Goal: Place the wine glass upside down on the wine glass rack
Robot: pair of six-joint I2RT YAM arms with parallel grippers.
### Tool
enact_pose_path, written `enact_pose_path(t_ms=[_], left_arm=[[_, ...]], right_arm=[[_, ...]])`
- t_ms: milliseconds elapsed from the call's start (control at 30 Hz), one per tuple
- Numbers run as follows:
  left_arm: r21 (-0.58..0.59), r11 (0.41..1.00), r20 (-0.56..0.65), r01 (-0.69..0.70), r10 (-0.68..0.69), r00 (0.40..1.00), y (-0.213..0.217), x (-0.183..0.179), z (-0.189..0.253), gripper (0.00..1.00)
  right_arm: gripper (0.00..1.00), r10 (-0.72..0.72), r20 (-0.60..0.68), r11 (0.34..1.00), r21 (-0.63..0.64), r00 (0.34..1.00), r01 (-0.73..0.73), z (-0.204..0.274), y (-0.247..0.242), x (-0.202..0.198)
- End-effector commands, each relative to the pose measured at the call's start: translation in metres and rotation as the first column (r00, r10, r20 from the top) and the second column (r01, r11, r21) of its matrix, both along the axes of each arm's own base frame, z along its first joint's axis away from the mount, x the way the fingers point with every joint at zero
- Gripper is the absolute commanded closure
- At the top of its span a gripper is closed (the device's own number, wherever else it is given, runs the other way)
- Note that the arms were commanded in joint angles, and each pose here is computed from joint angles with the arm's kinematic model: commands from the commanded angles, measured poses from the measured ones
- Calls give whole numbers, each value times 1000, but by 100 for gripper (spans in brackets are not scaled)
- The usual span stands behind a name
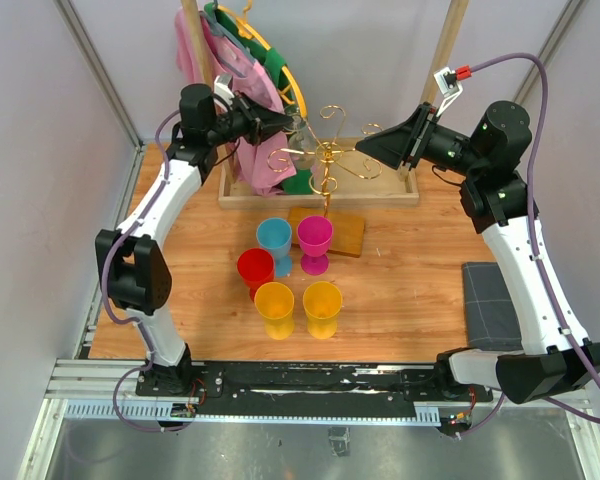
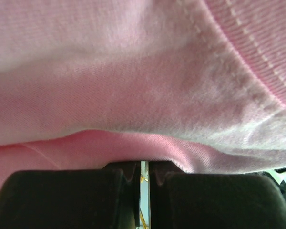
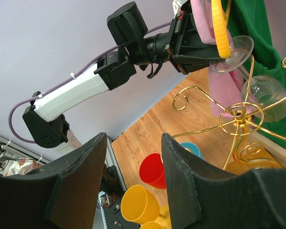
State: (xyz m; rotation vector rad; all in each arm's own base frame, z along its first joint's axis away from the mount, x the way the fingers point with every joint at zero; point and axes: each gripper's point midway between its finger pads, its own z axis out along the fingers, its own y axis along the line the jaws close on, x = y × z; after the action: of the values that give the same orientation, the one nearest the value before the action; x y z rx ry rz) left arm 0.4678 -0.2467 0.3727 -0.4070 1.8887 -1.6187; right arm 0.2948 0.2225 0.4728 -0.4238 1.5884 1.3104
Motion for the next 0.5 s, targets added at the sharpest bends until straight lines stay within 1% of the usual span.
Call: enact_pose_path(t_ms=[0, 167, 333, 467], left_arm=[[-24, 999, 50, -39, 40, 998, 5, 11, 23, 100], [-28, 998, 30, -62, 63, 998, 9, 14, 18, 100], [-53, 993, 27, -103, 104, 994, 25, 15, 20, 100], [-61, 992, 47, -110, 113, 992, 32, 12, 27, 100]], right_arm=[[49, -10, 44, 1000, -2, 999, 10, 4, -5, -2], [49, -13, 42, 1000, -3, 999, 13, 3, -5, -1], [49, -13, 35, 1000, -4, 999, 13, -1, -5, 0], [50, -7, 29, 1000, 4, 1000, 7, -2, -3, 2]])
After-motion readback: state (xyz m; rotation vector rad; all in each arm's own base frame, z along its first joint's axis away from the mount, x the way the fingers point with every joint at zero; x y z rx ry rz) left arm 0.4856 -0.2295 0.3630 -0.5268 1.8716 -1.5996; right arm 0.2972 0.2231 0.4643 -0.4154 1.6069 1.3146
